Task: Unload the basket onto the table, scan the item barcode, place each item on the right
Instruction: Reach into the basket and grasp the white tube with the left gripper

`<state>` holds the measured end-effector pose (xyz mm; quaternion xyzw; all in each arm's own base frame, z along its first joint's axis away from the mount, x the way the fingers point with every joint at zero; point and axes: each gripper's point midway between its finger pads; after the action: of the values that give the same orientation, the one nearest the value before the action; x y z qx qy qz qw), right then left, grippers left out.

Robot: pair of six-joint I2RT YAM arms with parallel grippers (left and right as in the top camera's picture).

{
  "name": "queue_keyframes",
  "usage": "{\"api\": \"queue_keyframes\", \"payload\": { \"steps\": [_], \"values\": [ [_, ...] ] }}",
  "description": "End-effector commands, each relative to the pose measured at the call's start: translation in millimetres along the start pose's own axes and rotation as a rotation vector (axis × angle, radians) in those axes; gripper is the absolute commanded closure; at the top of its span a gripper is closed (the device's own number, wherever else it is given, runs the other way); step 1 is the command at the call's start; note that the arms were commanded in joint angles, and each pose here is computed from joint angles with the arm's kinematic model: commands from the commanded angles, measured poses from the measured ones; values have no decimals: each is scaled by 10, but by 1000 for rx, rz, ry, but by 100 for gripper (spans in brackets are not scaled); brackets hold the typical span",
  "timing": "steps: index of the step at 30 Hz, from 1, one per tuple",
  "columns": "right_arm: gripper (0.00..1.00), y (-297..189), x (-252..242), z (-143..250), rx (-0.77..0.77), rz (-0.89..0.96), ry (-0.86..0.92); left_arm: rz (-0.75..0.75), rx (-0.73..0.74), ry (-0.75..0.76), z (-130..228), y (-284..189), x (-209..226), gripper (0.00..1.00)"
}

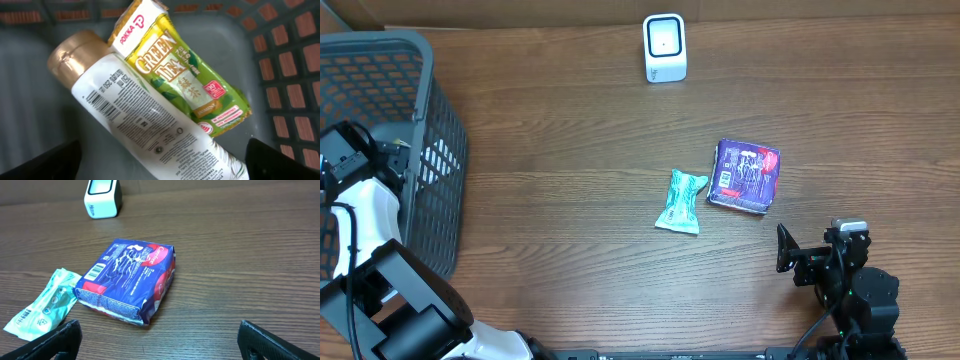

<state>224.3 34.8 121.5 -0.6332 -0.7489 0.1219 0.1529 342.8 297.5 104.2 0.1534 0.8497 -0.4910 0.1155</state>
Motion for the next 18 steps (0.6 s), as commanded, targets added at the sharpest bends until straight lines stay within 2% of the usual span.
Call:
{"api": "queue_keyframes", "payload": {
  "steps": [1,6,13,15,18],
  "values": [
    [0,-35,4,-106,-28,3,-6,-8,2,12,15,-5,31,0],
    [0,-35,4,-106,-28,3,-6,-52,26,-84,119,182,124,0],
    [0,-35,4,-106,-28,3,-6,-90,38,-76,238,539,215,1],
    [0,-35,4,-106,-28,3,-6,-104,31,-74,246,594,248,8],
    [0,-35,4,-106,-28,3,-6,-121,38,-52,307,732,298,32]
  ]
}}
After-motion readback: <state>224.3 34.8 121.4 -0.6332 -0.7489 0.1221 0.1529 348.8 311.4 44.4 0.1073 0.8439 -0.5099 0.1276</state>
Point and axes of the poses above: each gripper's point midway between its finger pads, its own y axis out along the fingers, its own x axis along the line the jaws close on, z = x × y, and after that the axes turned 3 degrees about -y, right-handed
